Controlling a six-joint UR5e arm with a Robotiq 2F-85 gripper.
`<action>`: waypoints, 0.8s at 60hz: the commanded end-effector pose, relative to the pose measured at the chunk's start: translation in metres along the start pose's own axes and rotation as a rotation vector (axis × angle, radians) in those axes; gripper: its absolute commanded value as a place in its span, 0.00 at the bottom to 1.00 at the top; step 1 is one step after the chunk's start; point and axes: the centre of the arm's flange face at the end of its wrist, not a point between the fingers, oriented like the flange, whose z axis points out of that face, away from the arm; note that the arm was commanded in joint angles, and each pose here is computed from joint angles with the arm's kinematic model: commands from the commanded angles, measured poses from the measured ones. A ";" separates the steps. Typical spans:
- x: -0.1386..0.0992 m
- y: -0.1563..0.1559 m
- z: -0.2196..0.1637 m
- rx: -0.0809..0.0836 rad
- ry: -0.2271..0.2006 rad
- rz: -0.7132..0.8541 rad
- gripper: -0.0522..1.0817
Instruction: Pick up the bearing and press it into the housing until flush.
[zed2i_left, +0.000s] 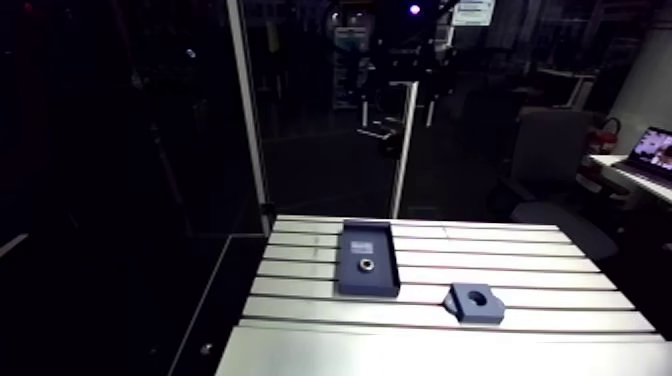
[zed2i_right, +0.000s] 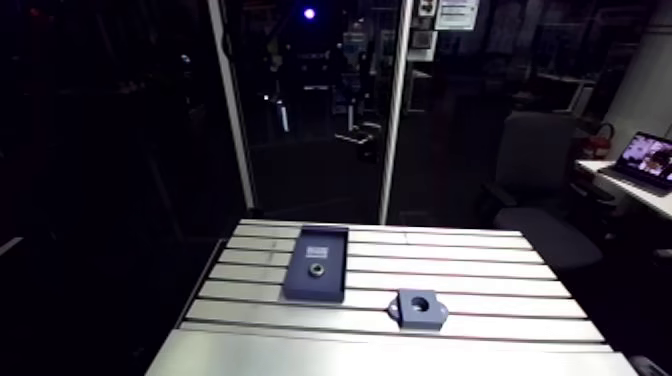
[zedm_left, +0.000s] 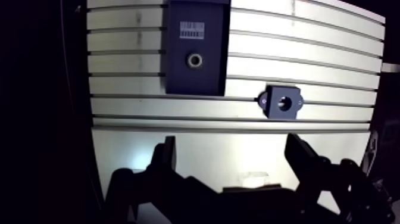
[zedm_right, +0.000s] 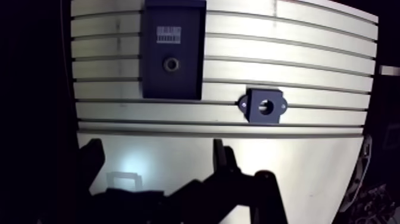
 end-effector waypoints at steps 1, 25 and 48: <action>0.018 -0.001 0.042 0.005 0.016 0.024 0.05; 0.041 -0.003 0.115 0.008 -0.032 0.093 0.05; 0.044 -0.007 0.164 0.037 -0.072 0.092 0.06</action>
